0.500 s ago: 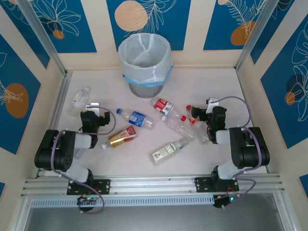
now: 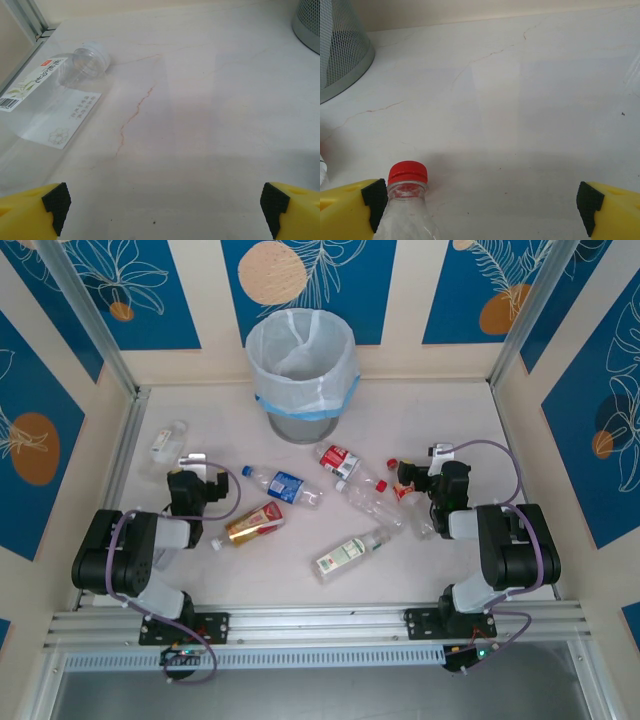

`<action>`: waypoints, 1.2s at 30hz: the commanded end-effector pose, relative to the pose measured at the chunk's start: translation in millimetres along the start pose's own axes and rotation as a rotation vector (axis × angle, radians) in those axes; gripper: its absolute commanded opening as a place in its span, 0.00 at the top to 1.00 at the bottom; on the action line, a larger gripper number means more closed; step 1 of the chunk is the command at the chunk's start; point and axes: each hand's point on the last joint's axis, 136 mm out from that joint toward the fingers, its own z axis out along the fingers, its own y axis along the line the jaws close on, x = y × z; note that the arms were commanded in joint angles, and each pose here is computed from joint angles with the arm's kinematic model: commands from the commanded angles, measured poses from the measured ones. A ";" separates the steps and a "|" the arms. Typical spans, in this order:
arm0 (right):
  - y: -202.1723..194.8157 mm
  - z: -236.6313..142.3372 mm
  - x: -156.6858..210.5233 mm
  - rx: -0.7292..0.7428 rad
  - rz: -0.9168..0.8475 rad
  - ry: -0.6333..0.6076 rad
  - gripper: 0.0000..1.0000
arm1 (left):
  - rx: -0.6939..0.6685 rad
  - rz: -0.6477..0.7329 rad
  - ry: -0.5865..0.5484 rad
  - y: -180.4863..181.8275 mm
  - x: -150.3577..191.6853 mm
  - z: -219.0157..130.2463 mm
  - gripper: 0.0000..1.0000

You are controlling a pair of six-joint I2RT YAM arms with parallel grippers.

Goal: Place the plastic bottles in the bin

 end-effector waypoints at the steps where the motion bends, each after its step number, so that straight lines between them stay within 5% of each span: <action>1: -1.6 -0.9 -7.2 0.013 0.006 -0.027 0.01 | 0.015 0.000 -0.035 -2.8 -11.6 0.9 0.01; 13: 3.7 -0.9 -8.5 -0.011 -0.009 -0.026 0.01 | 0.039 0.011 -0.030 -6.5 -15.7 0.0 0.01; 23: 15.3 -18.6 -31.5 -0.046 0.002 0.016 0.01 | -0.130 -0.097 -0.005 29.2 -52.8 -37.7 0.01; 29: 11.0 -43.1 -51.9 0.013 0.178 0.048 0.00 | -0.347 -0.286 0.098 68.5 -70.5 -75.9 0.01; 36: 18.3 -75.0 -47.5 0.042 0.468 0.203 0.01 | -0.397 -0.432 0.449 63.4 -49.4 -104.3 0.01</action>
